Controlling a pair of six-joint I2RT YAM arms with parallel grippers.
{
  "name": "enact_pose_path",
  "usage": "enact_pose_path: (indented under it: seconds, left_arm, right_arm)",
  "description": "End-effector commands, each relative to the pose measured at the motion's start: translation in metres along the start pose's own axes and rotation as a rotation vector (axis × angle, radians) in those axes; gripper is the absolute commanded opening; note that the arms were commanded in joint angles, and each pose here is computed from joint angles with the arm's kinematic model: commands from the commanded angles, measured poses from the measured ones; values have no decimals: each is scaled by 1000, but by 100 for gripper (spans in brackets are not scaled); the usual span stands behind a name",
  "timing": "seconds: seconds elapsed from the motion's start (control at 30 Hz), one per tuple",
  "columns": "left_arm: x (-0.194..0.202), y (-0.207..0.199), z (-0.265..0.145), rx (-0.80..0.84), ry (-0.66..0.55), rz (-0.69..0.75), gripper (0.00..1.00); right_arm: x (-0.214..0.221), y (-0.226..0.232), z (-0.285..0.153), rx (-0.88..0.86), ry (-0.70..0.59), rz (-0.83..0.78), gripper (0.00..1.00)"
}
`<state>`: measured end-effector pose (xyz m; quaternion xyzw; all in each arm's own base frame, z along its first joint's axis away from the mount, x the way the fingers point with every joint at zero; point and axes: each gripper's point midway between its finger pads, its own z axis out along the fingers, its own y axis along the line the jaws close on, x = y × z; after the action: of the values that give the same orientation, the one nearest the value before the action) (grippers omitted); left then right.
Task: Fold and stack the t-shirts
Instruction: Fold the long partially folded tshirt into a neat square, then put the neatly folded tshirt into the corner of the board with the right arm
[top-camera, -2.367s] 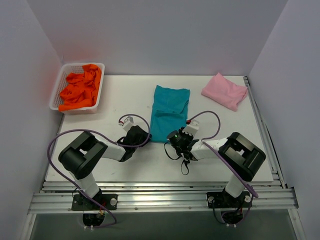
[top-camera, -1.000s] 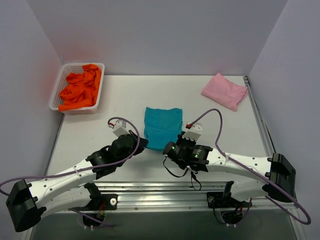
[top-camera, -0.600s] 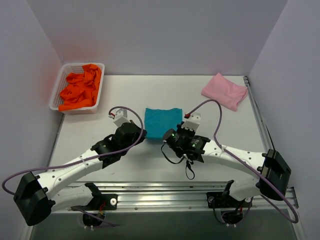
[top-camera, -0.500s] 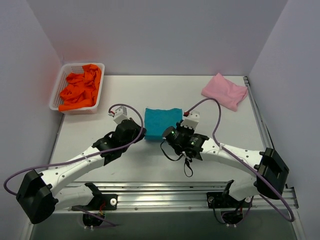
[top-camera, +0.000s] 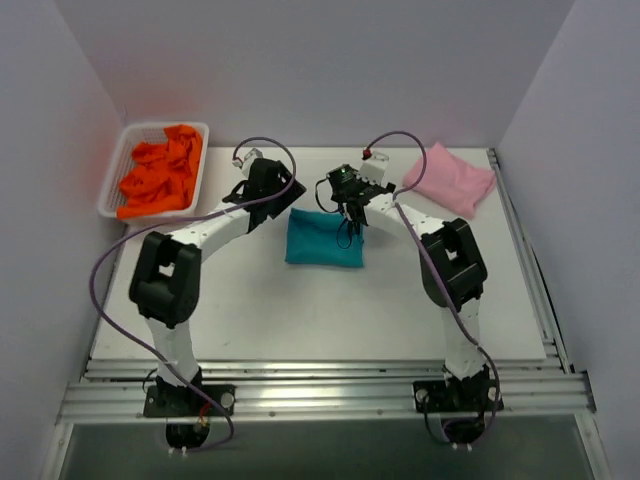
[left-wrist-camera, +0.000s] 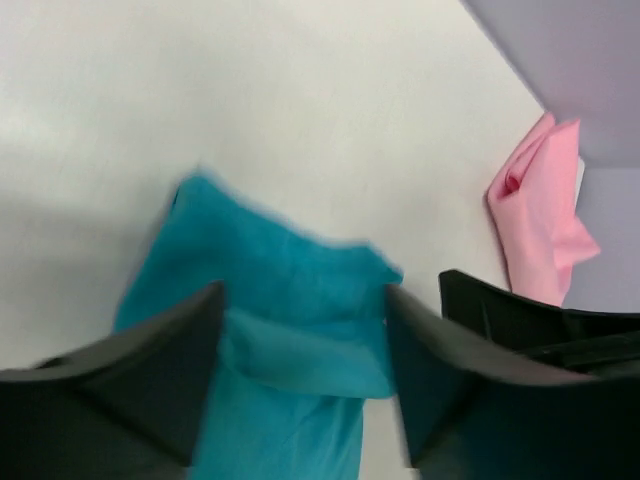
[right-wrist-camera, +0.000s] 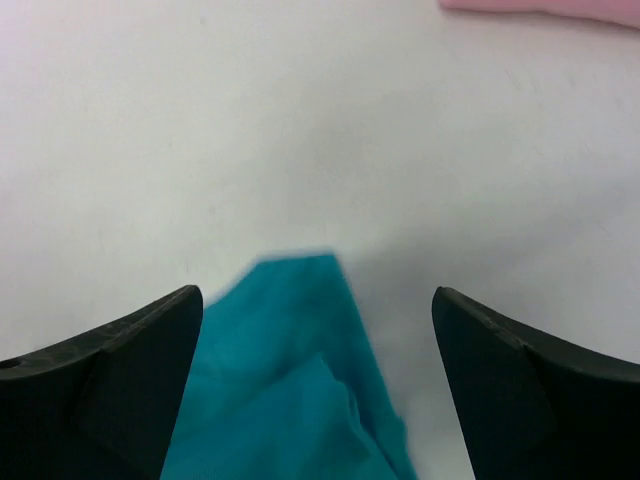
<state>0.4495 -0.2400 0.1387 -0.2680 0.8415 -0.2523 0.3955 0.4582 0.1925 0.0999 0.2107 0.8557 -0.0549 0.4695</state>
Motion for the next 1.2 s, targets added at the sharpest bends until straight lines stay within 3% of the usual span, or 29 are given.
enact_pose_path:
  seconds: [0.0, 0.03, 0.1, 0.13, 0.2, 0.23, 0.3, 0.43, 0.47, 0.5, 0.7, 1.17]
  left_arm:
    - [-56, -21, 73, 92, 84, -37, 87]
    - [-52, -9, 99, 63, 125, -50, 90]
    - [-81, -32, 96, 123, 94, -58, 92]
    - [-102, -43, 84, 166, 45, -58, 96]
    - [-116, -50, 73, 234, -25, -8, 94]
    - [-128, -57, 61, 256, -54, 6, 94]
    - [-130, -57, 55, 277, -43, 27, 94]
    - [-133, -55, 34, 326, -60, 35, 94]
    - [-133, -53, 30, 332, -74, 35, 94]
    - [-131, -50, 26, 335, -80, 35, 94]
    - [-105, -16, 15, 324, -99, 19, 94]
    - [-81, 14, 34, 289, -65, 9, 96]
  right_arm:
    - [-60, 9, 57, 52, -1, -32, 100]
    - [-71, 12, 63, 47, -9, -30, 100]
    - [-91, 11, 64, 37, -42, -14, 100]
    - [-95, 9, 61, 28, -50, -11, 100]
    - [-121, 8, 38, -18, -105, 41, 100]
    - [-103, -1, 38, -15, -76, 21, 100]
    - [-111, -3, 17, -62, -102, 61, 100]
    - [-83, -1, -12, -219, -65, 98, 100]
    - [-47, -8, -11, -249, 5, 77, 100]
    - [-45, -5, -15, -288, -6, 103, 100]
    - [12, -7, -29, -436, 90, 129, 100]
    - [89, 7, 10, -474, 230, 113, 100]
